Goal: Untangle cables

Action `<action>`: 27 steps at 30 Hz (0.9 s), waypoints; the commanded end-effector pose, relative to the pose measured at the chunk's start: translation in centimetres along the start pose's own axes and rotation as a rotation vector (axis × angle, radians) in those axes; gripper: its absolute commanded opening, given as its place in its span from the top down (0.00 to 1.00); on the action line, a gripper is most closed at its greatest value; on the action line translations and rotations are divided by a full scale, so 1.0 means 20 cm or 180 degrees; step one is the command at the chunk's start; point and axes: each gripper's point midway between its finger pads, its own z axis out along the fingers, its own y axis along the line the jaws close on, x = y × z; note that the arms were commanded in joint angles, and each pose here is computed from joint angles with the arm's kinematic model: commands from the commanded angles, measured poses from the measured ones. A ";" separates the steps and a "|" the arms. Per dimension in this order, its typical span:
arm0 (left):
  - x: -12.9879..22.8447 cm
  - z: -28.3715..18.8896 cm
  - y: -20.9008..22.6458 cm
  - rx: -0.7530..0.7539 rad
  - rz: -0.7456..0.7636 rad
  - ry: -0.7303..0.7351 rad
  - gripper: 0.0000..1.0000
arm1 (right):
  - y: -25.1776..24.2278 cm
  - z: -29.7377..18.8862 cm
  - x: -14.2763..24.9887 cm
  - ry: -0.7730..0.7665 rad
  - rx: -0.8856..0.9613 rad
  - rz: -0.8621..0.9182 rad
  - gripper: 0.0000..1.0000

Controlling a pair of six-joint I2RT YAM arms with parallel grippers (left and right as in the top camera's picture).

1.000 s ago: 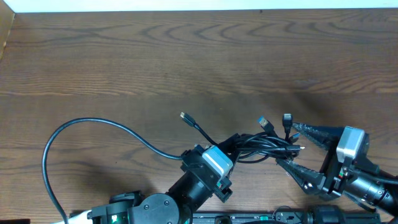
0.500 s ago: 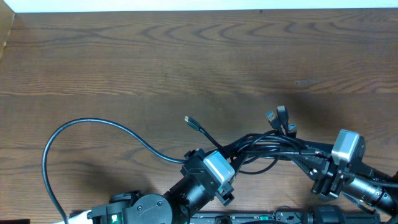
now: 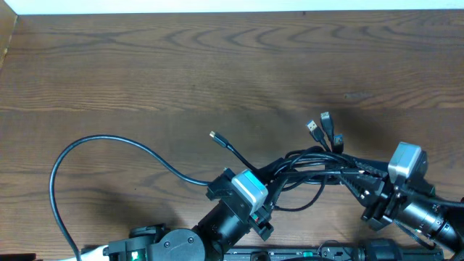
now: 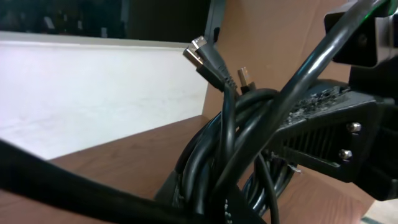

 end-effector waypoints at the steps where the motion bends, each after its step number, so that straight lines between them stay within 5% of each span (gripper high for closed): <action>1: -0.16 -0.09 0.20 -0.0584 -0.0294 -0.0323 0.91 | -0.22 -0.05 -0.05 -0.0132 0.0864 0.0130 0.99; 10: -0.15 -0.08 0.18 -0.0476 -0.0283 -0.0294 0.54 | -0.22 -0.05 -0.05 -0.0133 0.0865 0.0127 0.99; 27: -0.11 -0.08 0.18 -0.0484 -0.0344 -0.0197 0.52 | -0.18 -0.04 -0.08 -0.0211 0.0733 0.0320 0.99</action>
